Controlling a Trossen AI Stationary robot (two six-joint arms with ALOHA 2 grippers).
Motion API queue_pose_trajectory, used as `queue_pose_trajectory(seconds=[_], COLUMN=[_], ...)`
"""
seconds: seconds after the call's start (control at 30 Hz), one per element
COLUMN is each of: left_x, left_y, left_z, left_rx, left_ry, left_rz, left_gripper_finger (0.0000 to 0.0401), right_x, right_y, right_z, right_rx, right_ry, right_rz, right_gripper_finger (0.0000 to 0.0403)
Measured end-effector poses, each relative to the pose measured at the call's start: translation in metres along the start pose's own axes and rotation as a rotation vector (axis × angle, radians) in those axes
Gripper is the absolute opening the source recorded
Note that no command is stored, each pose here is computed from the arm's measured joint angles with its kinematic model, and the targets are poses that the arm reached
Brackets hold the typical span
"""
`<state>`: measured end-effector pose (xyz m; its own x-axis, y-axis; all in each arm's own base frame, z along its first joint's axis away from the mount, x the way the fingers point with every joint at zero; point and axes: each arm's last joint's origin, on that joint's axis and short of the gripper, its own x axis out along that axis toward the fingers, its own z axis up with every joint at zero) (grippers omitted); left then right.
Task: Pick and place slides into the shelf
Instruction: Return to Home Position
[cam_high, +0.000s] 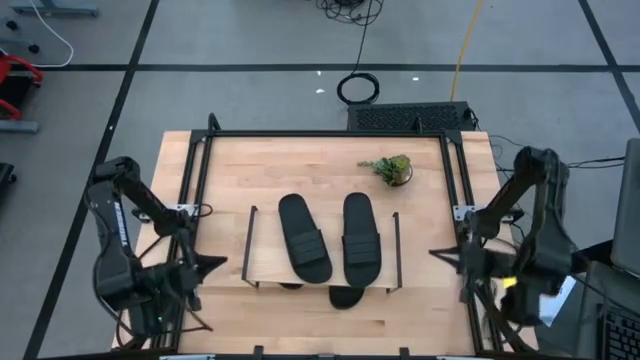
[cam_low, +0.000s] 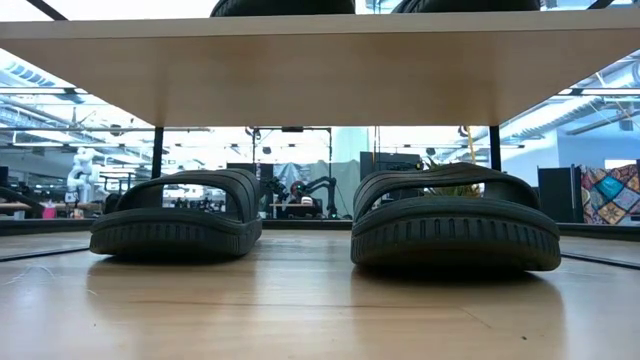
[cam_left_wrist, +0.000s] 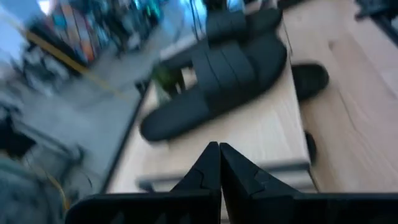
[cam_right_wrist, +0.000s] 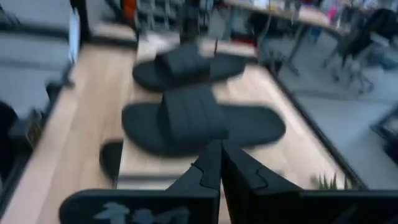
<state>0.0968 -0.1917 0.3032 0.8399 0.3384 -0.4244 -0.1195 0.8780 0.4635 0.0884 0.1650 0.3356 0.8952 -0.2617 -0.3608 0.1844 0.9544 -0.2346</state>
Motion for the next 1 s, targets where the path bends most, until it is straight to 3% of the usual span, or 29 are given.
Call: queue_pose_trajectory(seconds=[0.13, 0.23, 0.3, 0.43, 0.5, 0.63, 0.77, 0.83, 1.0], left_x=[-0.005, -0.008, -0.011, -0.016, -0.019, -0.02, -0.008, 0.005, 0.04], left_y=[0.016, 0.032, 0.043, 0.055, 0.055, 0.049, 0.044, 0.05, 0.078], left_z=[0.007, 0.012, 0.014, 0.021, 0.027, 0.048, 0.068, 0.073, 0.067], left_rx=[0.026, 0.01, -0.012, -0.013, 0.027, 0.149, 0.338, 0.359, 0.254], left_ry=[-0.116, -0.175, -0.209, -0.241, -0.245, -0.28, -0.442, -0.499, -0.489], left_rz=[0.02, 0.033, 0.037, 0.006, -0.041, -0.212, -0.437, -0.446, -0.408], left_gripper_finger=[0.0, 0.0, 0.0, 0.0, 0.0, 0.0, 0.0, 0.0, 0.0], right_x=[0.003, 0.011, 0.017, 0.024, 0.028, 0.041, 0.055, 0.065, 0.087], right_y=[-0.02, -0.021, -0.014, -0.007, -0.012, -0.024, -0.036, -0.043, -0.069], right_z=[-0.003, -0.004, 0.0, 0.007, 0.009, 0.008, 0.014, 0.017, 0.02], right_rx=[0.046, 0.03, -0.031, -0.223, -0.26, -0.252, -0.237, -0.227, -0.185], right_ry=[-0.081, -0.133, -0.208, -0.563, -0.597, -0.523, -0.554, -0.547, -0.41], right_rz=[0.043, 0.121, 0.253, 0.59, 0.589, 0.54, 0.594, 0.563, 0.409], right_gripper_finger=[0.0, 0.0, 0.0, 0.0, 0.0, 0.0, 0.0, 0.0, 0.0])
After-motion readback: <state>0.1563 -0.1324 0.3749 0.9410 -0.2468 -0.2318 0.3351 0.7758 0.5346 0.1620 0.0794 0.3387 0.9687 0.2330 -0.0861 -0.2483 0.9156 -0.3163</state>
